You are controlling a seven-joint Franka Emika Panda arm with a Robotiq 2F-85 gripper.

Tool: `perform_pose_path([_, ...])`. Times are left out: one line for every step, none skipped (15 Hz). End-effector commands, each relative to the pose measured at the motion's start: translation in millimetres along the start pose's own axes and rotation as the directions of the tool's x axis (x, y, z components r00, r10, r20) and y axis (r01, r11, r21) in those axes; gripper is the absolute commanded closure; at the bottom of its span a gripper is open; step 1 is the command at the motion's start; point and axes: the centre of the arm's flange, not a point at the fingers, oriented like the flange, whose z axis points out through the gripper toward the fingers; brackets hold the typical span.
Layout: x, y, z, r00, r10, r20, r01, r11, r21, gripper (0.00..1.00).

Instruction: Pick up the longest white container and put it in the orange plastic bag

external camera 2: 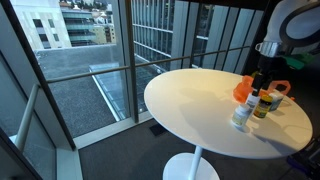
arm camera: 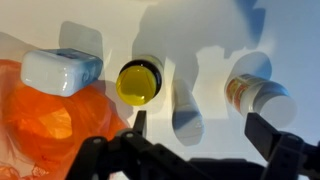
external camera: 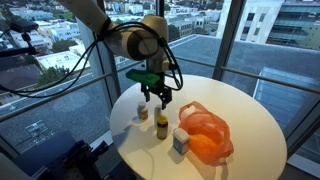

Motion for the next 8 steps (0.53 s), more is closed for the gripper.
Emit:
perform_pose_path([10, 4, 11, 1.000, -0.012, -0.011, 0.012, 1.000, 0.011, 0.00])
perform_pose_path([11, 4, 15, 1.000, -0.014, -0.010, 0.014, 1.000, 0.008, 0.00])
perform_pose_path([12, 3, 17, 1.000, -0.014, -0.010, 0.014, 1.000, 0.006, 0.05])
perform_pose_path([12, 3, 19, 1.000, -0.015, -0.009, 0.015, 1.000, 0.006, 0.18])
perform_pose_path([12, 3, 21, 1.000, -0.015, -0.009, 0.015, 1.000, 0.005, 0.26])
perform_pose_path([13, 3, 22, 1.000, -0.014, -0.009, 0.014, 1.000, 0.004, 0.31])
perform_pose_path([13, 3, 22, 1.000, -0.014, -0.009, 0.014, 1.000, 0.004, 0.37])
perform_pose_path([13, 4, 23, 1.000, -0.013, -0.008, 0.013, 1.000, 0.004, 0.48])
